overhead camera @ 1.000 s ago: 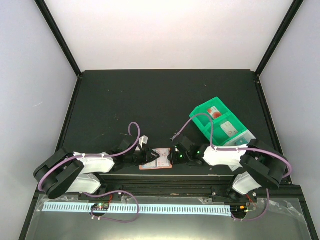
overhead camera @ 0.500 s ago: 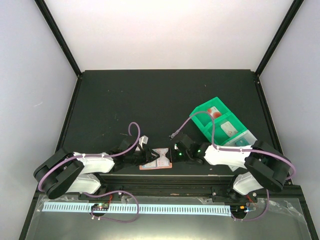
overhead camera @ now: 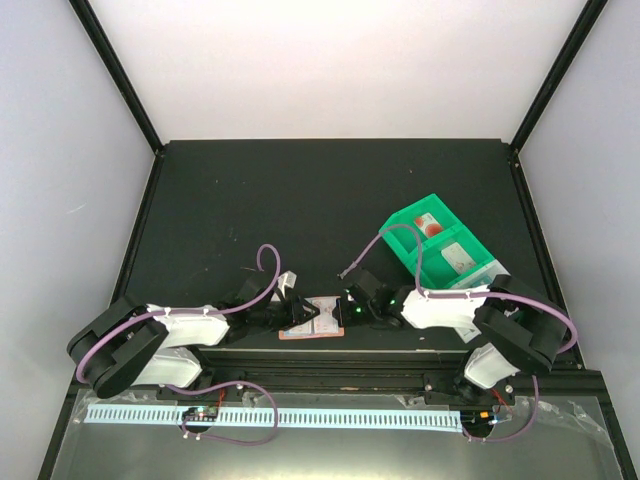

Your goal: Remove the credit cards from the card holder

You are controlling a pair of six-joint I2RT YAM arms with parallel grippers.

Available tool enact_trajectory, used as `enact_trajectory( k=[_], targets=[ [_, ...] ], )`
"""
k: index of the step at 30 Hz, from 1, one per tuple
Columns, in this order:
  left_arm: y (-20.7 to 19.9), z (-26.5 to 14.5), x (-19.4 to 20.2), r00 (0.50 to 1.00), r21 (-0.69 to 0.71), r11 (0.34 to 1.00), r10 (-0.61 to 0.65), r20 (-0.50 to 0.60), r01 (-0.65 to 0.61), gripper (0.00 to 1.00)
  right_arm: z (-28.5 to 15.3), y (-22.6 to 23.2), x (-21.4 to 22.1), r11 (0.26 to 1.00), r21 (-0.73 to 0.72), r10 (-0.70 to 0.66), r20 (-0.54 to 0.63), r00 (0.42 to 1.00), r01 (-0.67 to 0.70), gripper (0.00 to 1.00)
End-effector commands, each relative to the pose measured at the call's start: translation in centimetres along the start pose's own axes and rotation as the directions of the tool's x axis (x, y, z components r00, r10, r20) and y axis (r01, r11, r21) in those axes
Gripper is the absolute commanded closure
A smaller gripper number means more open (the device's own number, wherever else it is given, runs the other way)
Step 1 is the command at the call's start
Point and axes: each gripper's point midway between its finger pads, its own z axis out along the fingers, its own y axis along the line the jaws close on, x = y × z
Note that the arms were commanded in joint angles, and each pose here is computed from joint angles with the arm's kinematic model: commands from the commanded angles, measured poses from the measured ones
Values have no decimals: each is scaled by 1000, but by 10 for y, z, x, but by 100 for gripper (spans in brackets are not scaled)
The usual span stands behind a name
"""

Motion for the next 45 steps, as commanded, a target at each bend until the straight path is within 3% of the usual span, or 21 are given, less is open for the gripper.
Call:
enact_trajectory(
  k=[1,24,35,45],
  targets=[
    [9,1,-1,1000,-44,999,-9,10,10,61,6,-26,17,996,83,19,-30,999,-17,93],
    [1,4,-4,995,-37,996,-79,61,81,57,6,-24,20,998,52,35,-24,999,-34,94],
    [-19,2,-6,997,41,998,-45,68,42,68,6,-23,21,999,35,41,-23,999,-40,94],
    [-7,-1,-6,995,-37,998,-51,81,54,61,-3,-11,16,999,-4,32,-16,999,-32,94]
  ],
)
